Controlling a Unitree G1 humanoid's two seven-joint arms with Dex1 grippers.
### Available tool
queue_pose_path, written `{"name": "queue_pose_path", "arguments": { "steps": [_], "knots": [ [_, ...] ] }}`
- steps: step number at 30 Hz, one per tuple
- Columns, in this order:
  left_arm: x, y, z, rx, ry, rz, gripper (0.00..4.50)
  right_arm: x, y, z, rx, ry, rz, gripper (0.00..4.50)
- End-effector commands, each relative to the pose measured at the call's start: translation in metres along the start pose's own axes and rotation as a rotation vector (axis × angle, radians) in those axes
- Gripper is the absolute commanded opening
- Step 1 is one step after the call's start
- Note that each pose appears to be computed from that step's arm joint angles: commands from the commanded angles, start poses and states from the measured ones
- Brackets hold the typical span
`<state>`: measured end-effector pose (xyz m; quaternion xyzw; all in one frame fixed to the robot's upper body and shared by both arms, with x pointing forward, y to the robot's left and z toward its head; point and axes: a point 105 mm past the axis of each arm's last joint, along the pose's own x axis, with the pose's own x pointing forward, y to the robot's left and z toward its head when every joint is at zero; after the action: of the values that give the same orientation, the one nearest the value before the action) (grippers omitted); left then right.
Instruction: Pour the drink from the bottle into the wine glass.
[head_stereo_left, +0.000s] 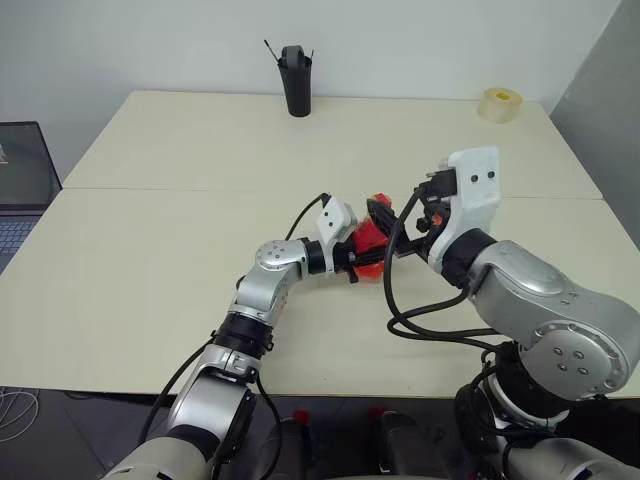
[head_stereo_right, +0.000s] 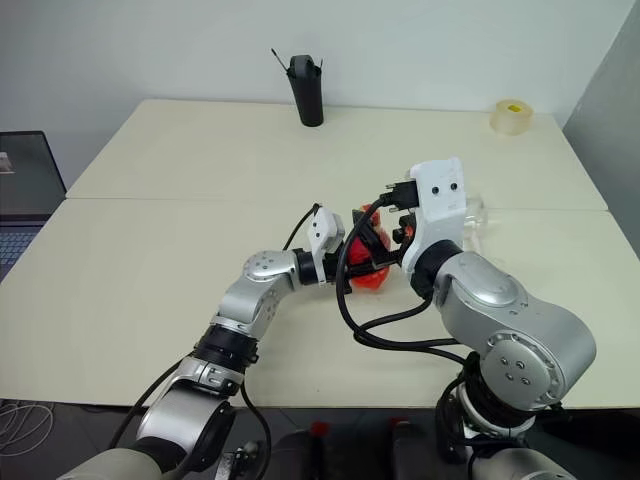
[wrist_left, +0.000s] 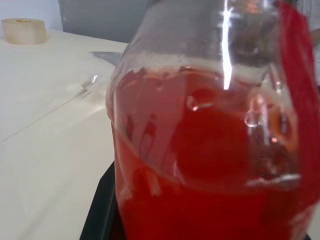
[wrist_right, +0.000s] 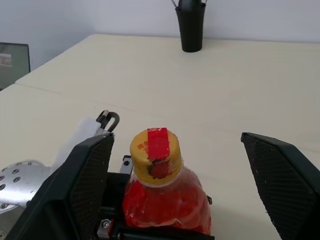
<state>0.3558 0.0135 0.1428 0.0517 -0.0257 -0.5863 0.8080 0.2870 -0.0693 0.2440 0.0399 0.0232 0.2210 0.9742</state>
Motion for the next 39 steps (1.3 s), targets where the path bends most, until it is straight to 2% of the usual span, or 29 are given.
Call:
{"name": "queue_pose_path", "arguments": {
  "steps": [1, 15, 18, 25, 28, 32, 33, 35, 39],
  "knots": [
    [0.004, -0.001, 0.017, 0.066, -0.037, -0.019, 1.42, 0.000, 0.006, 0.004, -0.004, -0.019, -0.006, 4.35],
    [-0.006, 0.007, 0.018, 0.076, -0.020, 0.022, 1.38, 0.011, 0.010, -0.003, 0.001, 0.033, -0.021, 4.35],
    [-0.006, 0.007, 0.018, 0.078, -0.020, 0.023, 1.38, 0.012, 0.012, -0.002, 0.003, 0.033, -0.016, 3.76],
    [-0.006, 0.007, 0.018, 0.079, -0.019, 0.025, 1.38, 0.013, 0.012, 0.001, -0.006, 0.026, -0.018, 1.31],
    [-0.006, 0.008, 0.019, 0.079, -0.020, 0.028, 1.36, 0.014, 0.006, 0.005, -0.038, 0.026, -0.022, 1.21],
    [-0.004, 0.007, 0.020, 0.080, -0.020, 0.020, 1.33, 0.013, 0.006, 0.012, -0.130, 0.035, 0.105, 1.21],
    [-0.004, 0.006, 0.021, 0.083, -0.021, 0.014, 1.33, 0.010, 0.005, 0.010, -0.158, 0.047, 0.185, 1.21],
    [-0.004, 0.001, 0.024, 0.109, -0.019, -0.018, 1.33, -0.003, 0.014, 0.022, -0.199, -0.033, 0.464, 1.21],
    [-0.003, -0.014, 0.034, 0.110, -0.043, -0.097, 1.32, -0.004, -0.019, 0.019, -0.234, 0.034, 0.694, 1.21]
  ]
}}
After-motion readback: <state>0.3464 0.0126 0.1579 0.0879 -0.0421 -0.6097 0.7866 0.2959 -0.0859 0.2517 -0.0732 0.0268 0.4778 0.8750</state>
